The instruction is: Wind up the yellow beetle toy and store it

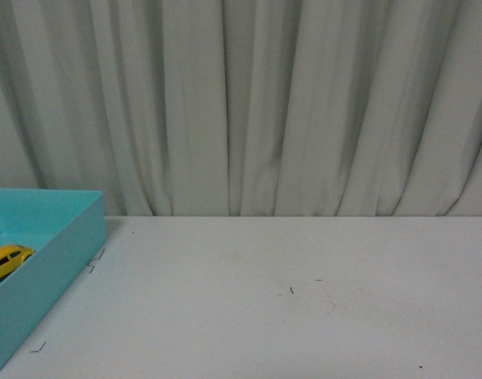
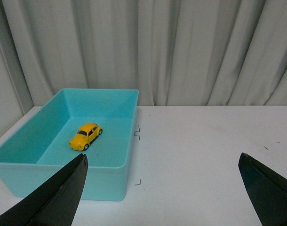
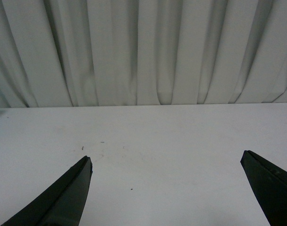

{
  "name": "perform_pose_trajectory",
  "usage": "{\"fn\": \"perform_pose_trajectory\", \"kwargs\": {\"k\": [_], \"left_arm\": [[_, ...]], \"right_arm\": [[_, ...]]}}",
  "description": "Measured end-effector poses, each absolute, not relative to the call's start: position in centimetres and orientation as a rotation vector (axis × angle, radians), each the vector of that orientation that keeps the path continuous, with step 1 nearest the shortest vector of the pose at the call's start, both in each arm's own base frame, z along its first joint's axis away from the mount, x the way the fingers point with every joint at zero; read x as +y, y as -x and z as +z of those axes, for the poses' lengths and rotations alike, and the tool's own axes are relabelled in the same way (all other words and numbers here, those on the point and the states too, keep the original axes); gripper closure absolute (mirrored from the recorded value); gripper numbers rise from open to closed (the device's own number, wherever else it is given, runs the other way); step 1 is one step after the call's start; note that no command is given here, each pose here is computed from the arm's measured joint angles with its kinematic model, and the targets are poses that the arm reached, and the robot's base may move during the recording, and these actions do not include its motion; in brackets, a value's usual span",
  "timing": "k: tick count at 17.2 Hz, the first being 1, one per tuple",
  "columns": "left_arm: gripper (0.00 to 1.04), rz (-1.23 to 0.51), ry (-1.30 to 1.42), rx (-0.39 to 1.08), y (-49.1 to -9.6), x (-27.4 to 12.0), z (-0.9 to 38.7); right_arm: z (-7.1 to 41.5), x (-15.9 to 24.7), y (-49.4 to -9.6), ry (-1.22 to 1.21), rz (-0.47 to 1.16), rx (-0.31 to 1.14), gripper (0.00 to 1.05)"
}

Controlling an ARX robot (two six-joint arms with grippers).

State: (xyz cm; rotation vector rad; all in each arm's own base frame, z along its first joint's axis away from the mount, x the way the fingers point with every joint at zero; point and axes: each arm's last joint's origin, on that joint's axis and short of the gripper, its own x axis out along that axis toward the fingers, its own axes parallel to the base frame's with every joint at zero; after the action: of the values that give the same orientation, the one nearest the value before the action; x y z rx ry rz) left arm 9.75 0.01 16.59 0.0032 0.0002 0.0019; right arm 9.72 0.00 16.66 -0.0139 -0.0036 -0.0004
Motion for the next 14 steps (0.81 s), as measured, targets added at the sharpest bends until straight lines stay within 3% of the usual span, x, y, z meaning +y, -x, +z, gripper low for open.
{"fn": "perform_pose_trajectory", "kwargs": {"k": [14], "left_arm": [[0.07, 0.003, -0.002, 0.000, -9.75, 0.02, 16.59]], "right_arm": [[16.66, 0.00, -9.72, 0.014, 0.000, -0.004, 0.07]]}}
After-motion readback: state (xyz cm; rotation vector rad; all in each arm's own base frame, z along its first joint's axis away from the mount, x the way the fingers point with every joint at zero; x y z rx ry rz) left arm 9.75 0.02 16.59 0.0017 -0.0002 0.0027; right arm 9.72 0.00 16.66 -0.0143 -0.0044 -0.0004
